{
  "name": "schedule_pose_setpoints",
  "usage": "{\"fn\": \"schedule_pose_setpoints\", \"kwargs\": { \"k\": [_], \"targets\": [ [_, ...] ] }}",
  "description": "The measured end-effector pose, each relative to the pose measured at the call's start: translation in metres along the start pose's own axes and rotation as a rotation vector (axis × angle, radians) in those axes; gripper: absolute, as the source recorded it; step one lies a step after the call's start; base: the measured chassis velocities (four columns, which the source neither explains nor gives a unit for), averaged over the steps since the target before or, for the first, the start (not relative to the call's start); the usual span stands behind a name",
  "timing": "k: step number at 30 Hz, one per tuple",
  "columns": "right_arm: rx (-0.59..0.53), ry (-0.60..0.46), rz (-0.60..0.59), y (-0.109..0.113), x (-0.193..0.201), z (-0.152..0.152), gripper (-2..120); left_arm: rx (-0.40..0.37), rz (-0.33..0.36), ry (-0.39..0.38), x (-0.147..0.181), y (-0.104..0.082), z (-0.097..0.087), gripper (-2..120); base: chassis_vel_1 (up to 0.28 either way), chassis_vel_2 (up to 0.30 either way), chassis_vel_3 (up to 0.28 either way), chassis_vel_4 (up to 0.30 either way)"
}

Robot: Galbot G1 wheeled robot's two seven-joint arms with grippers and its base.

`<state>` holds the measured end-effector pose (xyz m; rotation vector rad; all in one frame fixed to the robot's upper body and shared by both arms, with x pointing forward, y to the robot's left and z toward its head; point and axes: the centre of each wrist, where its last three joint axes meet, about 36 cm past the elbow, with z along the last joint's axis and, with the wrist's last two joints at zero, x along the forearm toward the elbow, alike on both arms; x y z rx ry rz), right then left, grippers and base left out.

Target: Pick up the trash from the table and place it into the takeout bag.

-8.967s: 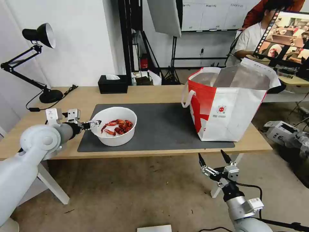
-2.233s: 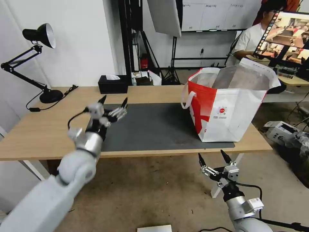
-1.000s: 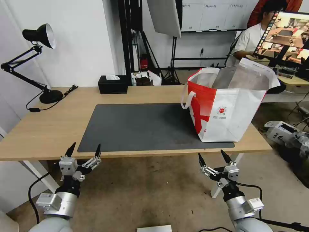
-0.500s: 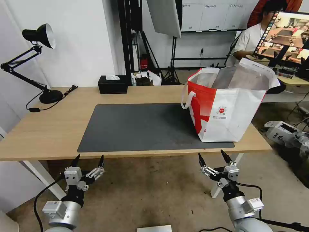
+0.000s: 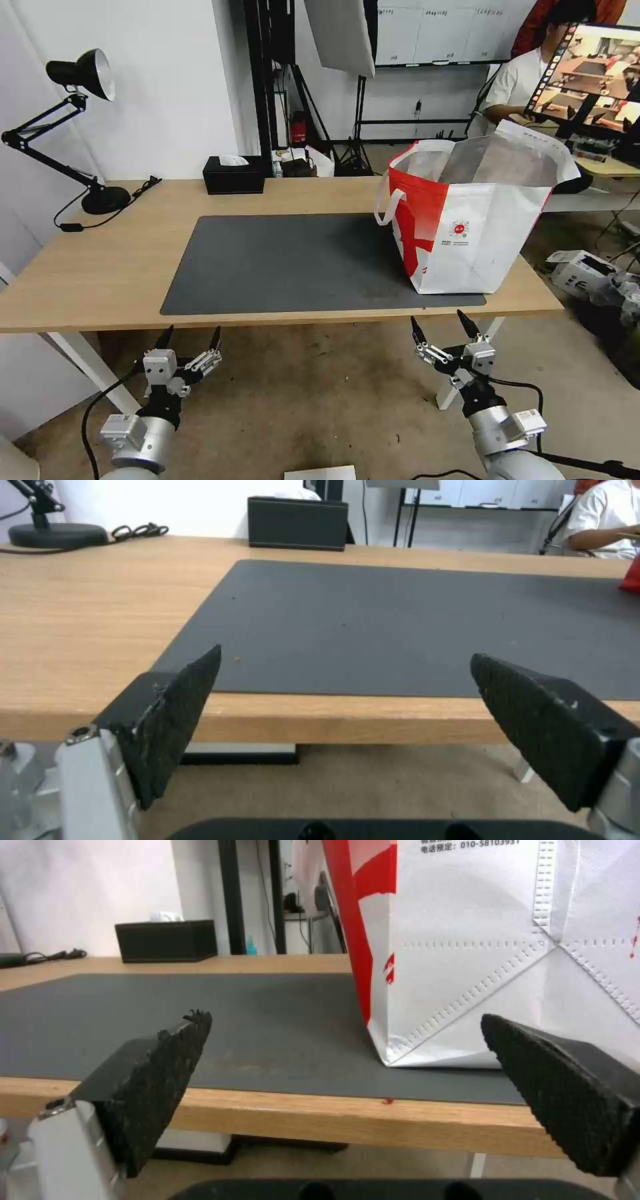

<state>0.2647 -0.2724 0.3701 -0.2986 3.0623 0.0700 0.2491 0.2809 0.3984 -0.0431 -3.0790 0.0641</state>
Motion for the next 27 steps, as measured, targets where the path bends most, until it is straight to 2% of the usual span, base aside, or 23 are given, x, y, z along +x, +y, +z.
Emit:
{"fn": "schedule_pose_setpoints", "kwargs": {
  "k": [27],
  "targets": [
    [0.0,0.0,0.0,0.0,0.0,0.0,100,-0.01,-0.003,0.001,-0.0025,0.0044,0.0005,100,0.0,0.0,0.0,0.0]
  ]
}}
